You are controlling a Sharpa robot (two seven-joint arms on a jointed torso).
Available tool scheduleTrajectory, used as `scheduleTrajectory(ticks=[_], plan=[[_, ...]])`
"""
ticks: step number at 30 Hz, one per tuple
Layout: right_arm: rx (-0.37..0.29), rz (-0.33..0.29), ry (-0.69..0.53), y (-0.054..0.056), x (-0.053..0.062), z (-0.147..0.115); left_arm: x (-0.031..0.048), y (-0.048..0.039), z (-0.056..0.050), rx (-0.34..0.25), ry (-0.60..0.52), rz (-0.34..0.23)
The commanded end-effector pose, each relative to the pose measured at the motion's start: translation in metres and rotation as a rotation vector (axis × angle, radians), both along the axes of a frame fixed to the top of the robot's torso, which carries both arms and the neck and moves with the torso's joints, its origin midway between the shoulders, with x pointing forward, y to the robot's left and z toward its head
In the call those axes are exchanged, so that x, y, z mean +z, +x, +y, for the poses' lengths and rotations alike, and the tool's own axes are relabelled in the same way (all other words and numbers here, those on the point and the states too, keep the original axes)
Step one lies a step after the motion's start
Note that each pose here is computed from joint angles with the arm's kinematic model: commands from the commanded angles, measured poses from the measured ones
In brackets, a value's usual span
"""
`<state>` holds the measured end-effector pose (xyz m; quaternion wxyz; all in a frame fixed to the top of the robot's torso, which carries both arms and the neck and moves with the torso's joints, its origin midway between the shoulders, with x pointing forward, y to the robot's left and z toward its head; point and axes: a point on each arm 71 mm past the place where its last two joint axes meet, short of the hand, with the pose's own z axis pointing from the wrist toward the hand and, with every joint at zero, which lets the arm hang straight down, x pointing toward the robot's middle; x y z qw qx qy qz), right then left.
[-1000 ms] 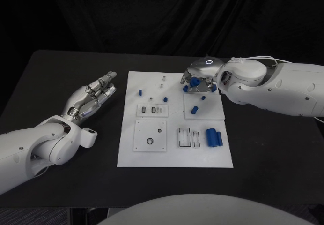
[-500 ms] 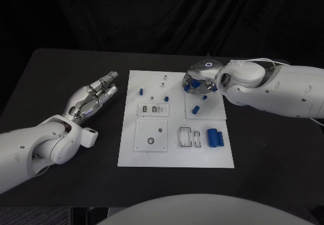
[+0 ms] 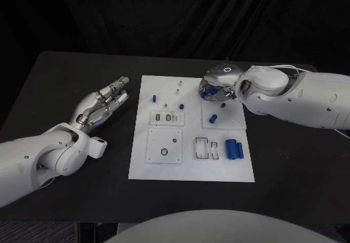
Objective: Assemble the parts on the task board
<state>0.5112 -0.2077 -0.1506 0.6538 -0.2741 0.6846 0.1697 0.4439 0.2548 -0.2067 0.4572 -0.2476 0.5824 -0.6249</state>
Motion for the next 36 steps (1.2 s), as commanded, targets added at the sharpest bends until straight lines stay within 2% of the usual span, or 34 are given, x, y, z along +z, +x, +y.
scheduleTrajectory(ticks=[1, 4, 8, 14, 17, 25, 36], plan=[[0.019, -0.055, 0.038, -0.001, 0.003, 0.0, 0.0147, -0.0049, -0.002, -0.063, -0.1, -0.177], [0.021, -0.078, 0.057, -0.002, 0.006, -0.001, 0.0143, -0.0043, -0.002, -0.062, -0.098, -0.174], [0.021, -0.107, 0.08, -0.002, 0.018, 0.001, 0.014, -0.0041, -0.001, -0.06, -0.095, -0.172], [0.023, -0.125, 0.112, 0.002, 0.039, 0.011, 0.014, -0.0044, -0.001, -0.057, -0.093, -0.169], [0.03, -0.126, 0.11, 0.006, 0.043, 0.02, 0.0139, -0.0044, -0.001, -0.056, -0.092, -0.167], [0.049, -0.128, 0.092, 0.021, 0.046, 0.045, 0.0131, -0.0033, -0.004, -0.062, -0.092, -0.162], [0.034, -0.115, 0.066, 0.033, 0.04, 0.053, 0.0128, -0.0028, -0.007, -0.069, -0.094, -0.159]])
